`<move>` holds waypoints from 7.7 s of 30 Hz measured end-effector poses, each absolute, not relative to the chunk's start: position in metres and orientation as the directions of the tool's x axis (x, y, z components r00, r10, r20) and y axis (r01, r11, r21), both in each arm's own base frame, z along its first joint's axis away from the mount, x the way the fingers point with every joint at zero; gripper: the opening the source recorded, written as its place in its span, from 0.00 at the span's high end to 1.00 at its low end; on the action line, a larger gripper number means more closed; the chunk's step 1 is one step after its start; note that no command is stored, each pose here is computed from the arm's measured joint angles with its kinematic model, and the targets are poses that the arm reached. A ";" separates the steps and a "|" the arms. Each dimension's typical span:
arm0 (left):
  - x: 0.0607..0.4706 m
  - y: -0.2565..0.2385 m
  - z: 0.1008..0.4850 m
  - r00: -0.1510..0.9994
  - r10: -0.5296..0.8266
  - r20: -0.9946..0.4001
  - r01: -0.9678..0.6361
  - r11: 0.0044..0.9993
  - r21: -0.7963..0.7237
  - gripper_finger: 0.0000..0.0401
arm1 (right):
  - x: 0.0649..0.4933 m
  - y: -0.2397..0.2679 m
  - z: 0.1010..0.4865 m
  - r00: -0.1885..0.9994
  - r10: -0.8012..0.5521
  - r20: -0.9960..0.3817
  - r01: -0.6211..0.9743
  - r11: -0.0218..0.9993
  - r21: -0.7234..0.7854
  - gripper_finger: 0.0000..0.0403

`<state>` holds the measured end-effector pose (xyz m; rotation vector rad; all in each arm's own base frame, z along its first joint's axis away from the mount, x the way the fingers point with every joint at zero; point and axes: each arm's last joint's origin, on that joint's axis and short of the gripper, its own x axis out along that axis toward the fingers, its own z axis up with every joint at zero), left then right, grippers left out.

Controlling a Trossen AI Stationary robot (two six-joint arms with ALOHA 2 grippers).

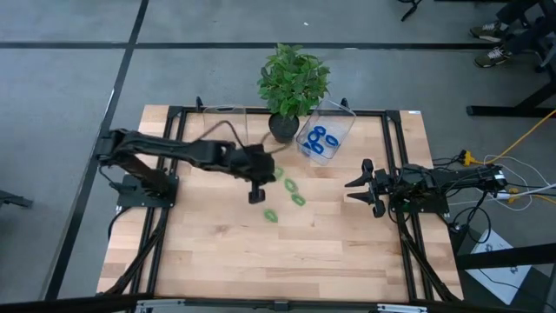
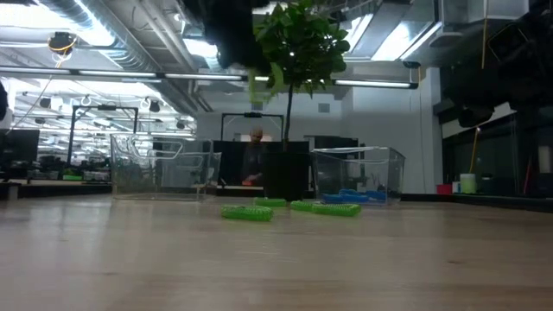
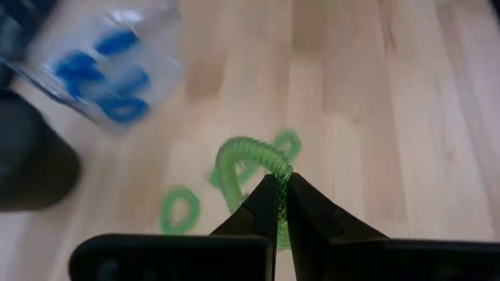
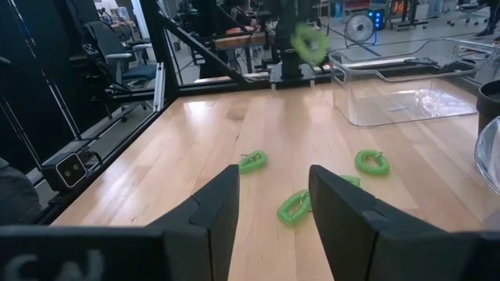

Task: Sort spring keychains
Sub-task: Put the green spring keychain into the left transparent bin

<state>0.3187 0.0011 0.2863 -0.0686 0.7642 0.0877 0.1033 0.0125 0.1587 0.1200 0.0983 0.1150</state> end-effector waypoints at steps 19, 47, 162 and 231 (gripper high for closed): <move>0.260 0.019 0.358 0.823 0.325 -0.465 -0.365 0.931 0.004 0.98 | 0.103 0.012 0.159 0.989 0.120 -0.091 -0.108 0.986 0.125 0.62; 0.205 0.106 0.338 0.319 0.685 -0.655 -0.888 0.457 0.046 0.97 | 0.103 0.012 0.159 0.989 0.120 -0.091 -0.108 0.986 0.125 0.62; 0.305 -0.008 0.259 0.814 -0.079 -0.575 -0.049 0.978 -0.203 0.72 | 0.103 0.012 0.159 0.989 0.121 -0.091 -0.109 0.986 0.125 0.62; 0.338 -0.011 0.177 0.580 -0.052 -0.813 0.002 0.998 -0.062 0.98 | 0.103 0.012 0.159 0.989 0.120 -0.091 -0.108 0.986 0.125 0.62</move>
